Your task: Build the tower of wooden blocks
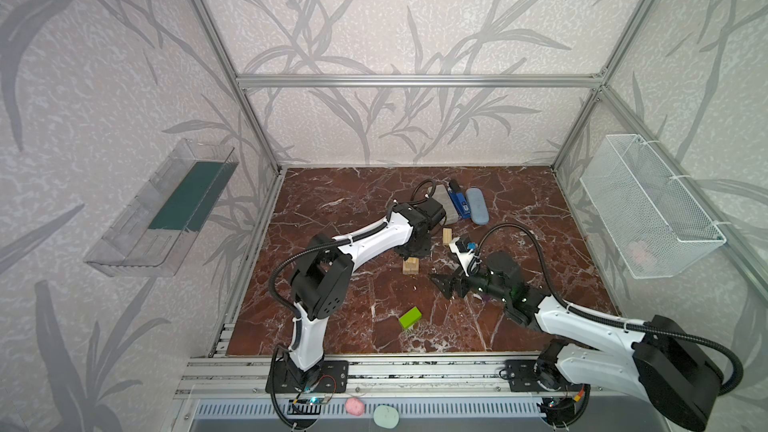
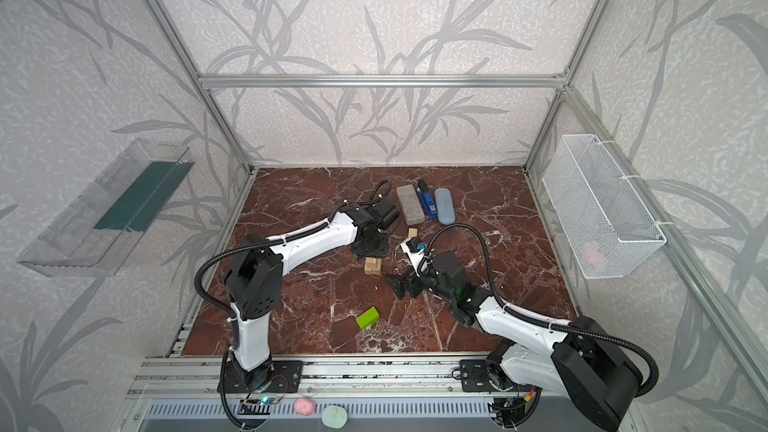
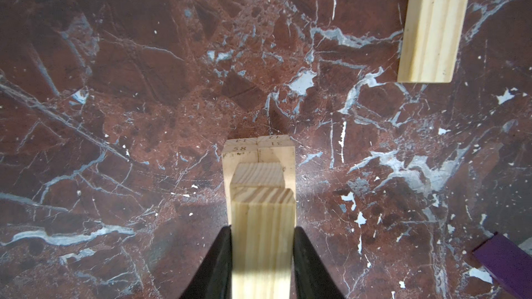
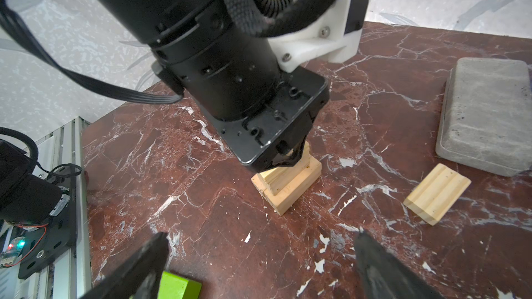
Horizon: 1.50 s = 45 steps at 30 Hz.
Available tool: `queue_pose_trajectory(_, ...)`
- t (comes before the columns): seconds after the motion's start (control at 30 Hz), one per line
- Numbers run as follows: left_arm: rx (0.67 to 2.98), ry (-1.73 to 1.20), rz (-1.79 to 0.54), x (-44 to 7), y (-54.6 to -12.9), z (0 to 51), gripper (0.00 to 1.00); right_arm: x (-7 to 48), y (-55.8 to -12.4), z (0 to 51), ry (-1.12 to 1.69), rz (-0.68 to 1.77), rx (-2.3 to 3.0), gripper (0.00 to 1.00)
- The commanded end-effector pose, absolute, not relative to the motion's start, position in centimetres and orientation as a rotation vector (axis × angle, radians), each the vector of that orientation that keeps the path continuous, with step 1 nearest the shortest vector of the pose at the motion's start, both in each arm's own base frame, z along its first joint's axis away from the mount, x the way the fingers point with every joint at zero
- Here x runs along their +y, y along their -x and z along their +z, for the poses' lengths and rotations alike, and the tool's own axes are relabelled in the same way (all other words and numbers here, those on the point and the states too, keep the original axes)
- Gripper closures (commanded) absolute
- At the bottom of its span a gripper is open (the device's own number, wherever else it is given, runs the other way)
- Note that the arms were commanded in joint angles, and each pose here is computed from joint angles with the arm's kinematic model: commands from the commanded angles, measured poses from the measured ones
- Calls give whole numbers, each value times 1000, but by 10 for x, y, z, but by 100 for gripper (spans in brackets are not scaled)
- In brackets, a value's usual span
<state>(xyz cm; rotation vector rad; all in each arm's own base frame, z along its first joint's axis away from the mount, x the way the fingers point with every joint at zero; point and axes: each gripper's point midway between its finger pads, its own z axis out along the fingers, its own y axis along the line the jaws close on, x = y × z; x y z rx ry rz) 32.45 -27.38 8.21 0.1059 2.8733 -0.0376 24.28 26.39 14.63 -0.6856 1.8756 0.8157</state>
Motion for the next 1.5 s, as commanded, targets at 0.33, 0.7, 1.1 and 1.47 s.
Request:
queue_pose_trajectory(0.33,2864,-81,21,-269,-328,85,68,260,-245,155,659,811,1843,1)
queue_pose_trajectory(0.7,2898,-117,0,-271,-320,82,68,261,-246,155,659,810,1843,1)
queue_pose_trajectory(1.1,2893,-123,9,-271,-321,82,65,261,-246,154,658,811,1845,1)
queue_pose_trajectory(1.47,2876,-111,34,-271,-327,82,66,261,-246,155,657,812,1844,1)
